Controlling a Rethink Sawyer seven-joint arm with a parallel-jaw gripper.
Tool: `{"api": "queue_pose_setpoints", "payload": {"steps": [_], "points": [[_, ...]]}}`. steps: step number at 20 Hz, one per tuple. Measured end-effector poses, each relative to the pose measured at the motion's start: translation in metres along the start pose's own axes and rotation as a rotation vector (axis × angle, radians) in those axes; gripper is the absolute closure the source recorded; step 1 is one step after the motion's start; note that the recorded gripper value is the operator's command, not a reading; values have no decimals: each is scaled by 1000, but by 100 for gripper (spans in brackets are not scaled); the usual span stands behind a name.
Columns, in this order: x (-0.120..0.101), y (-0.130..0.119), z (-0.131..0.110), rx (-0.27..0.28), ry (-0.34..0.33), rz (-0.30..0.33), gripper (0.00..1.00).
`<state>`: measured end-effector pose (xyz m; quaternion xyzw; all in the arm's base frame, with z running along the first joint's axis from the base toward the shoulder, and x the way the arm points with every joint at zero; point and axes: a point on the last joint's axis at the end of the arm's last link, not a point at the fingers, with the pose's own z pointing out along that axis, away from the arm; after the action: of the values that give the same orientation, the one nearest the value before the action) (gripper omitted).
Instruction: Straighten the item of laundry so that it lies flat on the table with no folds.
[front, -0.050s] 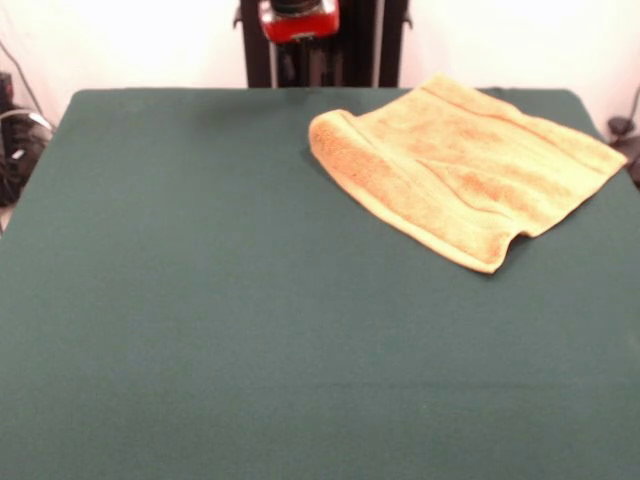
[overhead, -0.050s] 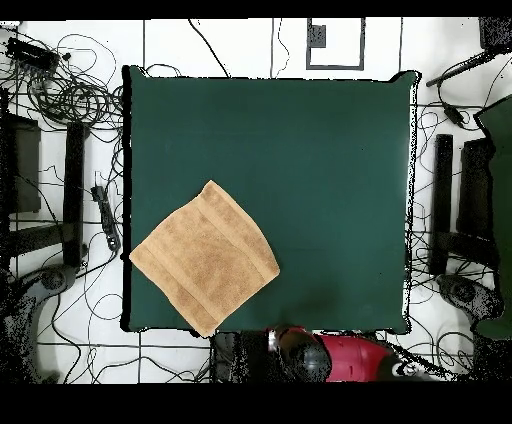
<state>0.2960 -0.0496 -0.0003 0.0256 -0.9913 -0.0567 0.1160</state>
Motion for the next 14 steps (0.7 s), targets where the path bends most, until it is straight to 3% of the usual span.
{"api": "queue_pose_setpoints", "payload": {"steps": [8,14], "points": [[3,-27,-47,94,64,38,0],[1,-33,-58,115,54,46,0]]}}
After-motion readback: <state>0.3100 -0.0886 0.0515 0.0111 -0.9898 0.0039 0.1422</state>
